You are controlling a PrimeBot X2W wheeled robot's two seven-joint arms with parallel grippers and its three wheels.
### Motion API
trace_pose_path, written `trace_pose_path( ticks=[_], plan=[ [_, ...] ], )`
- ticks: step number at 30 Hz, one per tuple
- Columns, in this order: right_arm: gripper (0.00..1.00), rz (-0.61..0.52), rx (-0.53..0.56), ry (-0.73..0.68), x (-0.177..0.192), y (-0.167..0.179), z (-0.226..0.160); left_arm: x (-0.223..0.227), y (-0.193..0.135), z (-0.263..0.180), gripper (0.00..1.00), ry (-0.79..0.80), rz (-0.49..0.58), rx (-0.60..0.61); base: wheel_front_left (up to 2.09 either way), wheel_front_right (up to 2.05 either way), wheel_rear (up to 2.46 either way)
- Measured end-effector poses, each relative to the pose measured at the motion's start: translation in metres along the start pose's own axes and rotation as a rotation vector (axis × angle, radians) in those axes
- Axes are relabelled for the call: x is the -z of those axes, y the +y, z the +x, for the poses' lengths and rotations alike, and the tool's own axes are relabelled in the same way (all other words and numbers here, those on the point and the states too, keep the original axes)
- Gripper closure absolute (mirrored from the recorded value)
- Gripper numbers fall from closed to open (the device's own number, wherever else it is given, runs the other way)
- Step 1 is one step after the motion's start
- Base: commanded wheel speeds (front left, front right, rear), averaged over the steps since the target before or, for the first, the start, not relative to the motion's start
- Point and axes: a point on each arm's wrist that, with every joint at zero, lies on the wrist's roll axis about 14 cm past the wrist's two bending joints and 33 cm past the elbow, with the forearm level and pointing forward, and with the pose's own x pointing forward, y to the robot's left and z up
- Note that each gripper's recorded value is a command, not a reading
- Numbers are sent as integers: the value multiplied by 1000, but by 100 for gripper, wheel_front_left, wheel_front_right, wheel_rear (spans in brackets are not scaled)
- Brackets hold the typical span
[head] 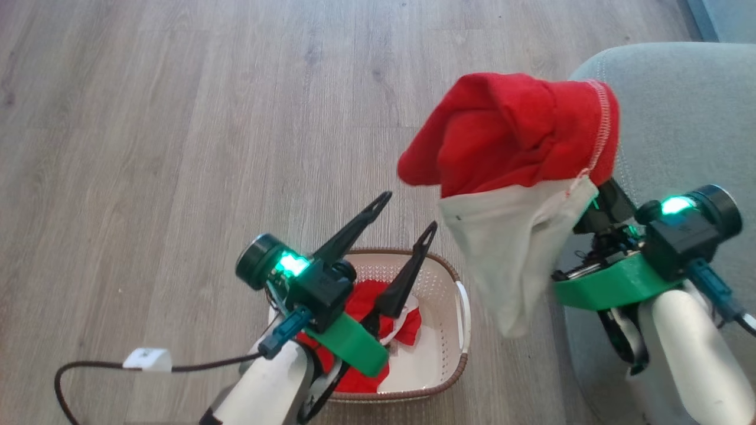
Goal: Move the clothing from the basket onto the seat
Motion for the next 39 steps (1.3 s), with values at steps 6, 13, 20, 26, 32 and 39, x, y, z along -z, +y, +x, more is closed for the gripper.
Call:
trace_pose_path(
  ticks=[6, 13, 20, 26, 32, 39],
  plan=[
    [100, -9, 64, 21, 5, -20, -10, 21, -1, -8, 0, 64, -13, -3, 0, 0, 0],
    [100, 11, 166, 73, 20, -44, -29, 40, -4, -17, 0, 124, -15, 4, 0, 0, 0],
    [100, 87, 291, 130, 41, -65, -52, 61, -8, -32, 0, 196, -41, 5, 0, 0, 0],
    [100, 113, 340, 161, 52, -73, -62, 71, -15, -36, 0, 226, -56, 27, 0, 0, 0],
    [100, 119, 354, 186, 60, -75, -67, 80, -18, -40, 0, 257, -72, 35, 0, 0, 0],
    [100, 118, 360, 191, 60, -77, -69, 86, -21, -45, 0, 278, -83, 38, 0, 0, 0]
  ],
)
